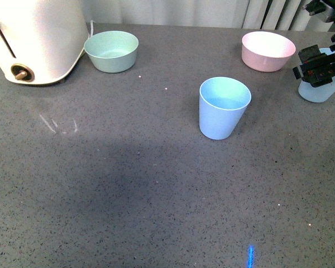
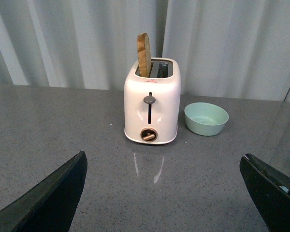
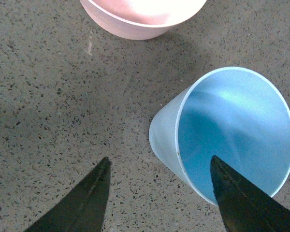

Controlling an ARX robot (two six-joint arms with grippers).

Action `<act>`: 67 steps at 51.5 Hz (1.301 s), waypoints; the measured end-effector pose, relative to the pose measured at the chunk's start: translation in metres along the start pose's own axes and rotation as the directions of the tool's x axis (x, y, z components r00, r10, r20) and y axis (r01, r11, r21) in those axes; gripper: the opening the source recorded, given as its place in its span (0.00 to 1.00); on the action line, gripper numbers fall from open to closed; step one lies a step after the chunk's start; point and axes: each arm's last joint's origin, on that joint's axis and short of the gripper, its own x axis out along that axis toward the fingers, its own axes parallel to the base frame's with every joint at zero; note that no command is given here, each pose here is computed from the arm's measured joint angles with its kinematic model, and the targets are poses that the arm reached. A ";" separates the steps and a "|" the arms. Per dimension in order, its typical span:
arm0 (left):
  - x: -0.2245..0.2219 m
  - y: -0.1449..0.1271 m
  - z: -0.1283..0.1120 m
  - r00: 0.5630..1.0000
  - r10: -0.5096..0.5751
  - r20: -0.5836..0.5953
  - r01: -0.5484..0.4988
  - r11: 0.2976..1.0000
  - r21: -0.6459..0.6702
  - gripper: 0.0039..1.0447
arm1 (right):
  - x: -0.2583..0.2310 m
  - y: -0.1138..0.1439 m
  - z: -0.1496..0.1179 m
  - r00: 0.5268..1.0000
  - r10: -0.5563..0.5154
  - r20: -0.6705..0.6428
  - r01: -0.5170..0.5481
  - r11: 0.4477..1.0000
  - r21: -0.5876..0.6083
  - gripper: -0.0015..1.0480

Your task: Stack blue cups with both arms

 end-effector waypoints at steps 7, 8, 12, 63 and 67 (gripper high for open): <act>0.000 0.000 0.000 1.000 0.000 0.000 0.000 1.000 0.000 0.92 | 0.003 0.001 -0.003 1.000 0.001 -0.014 -0.001 1.000 0.008 0.36; 0.000 0.000 0.000 1.000 0.000 0.000 0.000 1.000 0.000 0.92 | 0.003 0.001 -0.003 1.000 0.001 -0.015 -0.001 1.000 0.009 0.34; 0.000 0.000 0.000 1.000 0.000 0.000 0.000 1.000 0.000 0.92 | 0.003 0.001 -0.003 1.000 0.004 -0.021 -0.004 1.000 0.011 0.24; 0.000 0.000 0.000 1.000 0.000 0.000 0.000 1.000 0.000 0.92 | -0.150 0.055 0.015 0.883 0.435 0.179 -0.338 0.851 -0.403 0.02; 0.000 0.000 0.000 1.000 0.000 0.000 0.000 1.000 0.000 0.92 | -0.147 0.069 0.013 0.872 0.464 0.156 -0.364 0.828 -0.427 0.02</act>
